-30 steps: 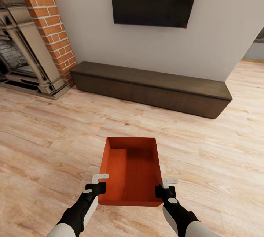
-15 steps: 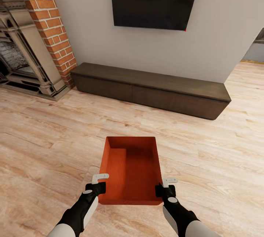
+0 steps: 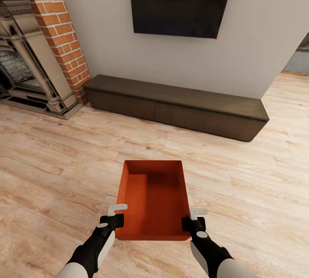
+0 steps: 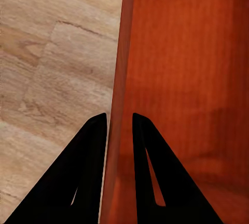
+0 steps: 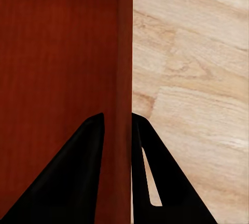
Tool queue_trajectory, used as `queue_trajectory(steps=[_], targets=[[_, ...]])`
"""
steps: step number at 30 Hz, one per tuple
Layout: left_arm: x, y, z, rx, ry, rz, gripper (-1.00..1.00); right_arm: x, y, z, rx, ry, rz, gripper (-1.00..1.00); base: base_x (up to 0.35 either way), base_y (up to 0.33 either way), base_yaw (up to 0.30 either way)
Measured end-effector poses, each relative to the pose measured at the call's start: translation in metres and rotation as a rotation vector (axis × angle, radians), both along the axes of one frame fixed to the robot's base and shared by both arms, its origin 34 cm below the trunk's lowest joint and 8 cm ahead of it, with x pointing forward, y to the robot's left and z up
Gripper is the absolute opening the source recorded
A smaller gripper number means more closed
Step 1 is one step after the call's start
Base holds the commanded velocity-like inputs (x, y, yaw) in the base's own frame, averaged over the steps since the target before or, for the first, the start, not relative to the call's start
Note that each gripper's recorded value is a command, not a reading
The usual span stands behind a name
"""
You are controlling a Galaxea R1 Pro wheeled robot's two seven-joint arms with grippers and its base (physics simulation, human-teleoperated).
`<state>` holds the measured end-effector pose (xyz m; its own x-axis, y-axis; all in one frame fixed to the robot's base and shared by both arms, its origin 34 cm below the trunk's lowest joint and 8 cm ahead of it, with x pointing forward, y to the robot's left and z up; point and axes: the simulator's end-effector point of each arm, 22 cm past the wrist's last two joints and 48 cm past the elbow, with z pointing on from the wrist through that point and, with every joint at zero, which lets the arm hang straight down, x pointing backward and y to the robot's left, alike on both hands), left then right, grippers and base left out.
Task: Move the two storage containers from the living room to the garage. In the garage, place one container on the floor and stack the other container on top of it (either order is fine).
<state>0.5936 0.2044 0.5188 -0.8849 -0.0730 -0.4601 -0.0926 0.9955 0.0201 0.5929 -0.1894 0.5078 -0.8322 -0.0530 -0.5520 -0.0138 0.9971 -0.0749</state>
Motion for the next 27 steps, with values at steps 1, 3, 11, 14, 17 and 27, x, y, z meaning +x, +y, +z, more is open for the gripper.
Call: queue_trajectory(steps=[1, 3, 11, 14, 17, 27], targets=[[0.0, 0.0, 0.001, 0.0, 0.0, 0.0, -1.0, 0.0, 0.0, 0.002, 0.0, 0.0, 0.0, -1.0, 0.0, 0.0, 0.0], [0.0, 0.0, 0.005, 0.0, 0.0, 0.0, -1.0, 0.0, 0.0, 0.005, 0.0, 0.0, 0.0, -1.0, 0.0, 0.0, 0.0], [0.0, 0.0, 0.017, 0.001, -0.001, 0.0, -1.0, 0.0, 0.0, 0.017, -0.001, -0.001, -0.001, -1.0, 0.0, 0.0, 0.0], [0.0, 0.0, 0.022, 0.001, -0.001, 0.0, -1.0, 0.0, 0.0, 0.022, -0.001, -0.001, -0.001, -1.0, 0.0, 0.0, 0.0], [0.0, 0.0, 0.026, 0.001, -0.001, 0.0, -1.0, -0.001, 0.0, 0.026, -0.001, -0.001, -0.001, -1.0, 0.0, 0.0, 0.0], [-0.001, 0.0, 0.04, 0.001, -0.001, 0.0, -1.0, -0.001, 0.0, 0.04, -0.001, -0.001, 0.0, -1.0, 0.0, 0.0, 0.0]])
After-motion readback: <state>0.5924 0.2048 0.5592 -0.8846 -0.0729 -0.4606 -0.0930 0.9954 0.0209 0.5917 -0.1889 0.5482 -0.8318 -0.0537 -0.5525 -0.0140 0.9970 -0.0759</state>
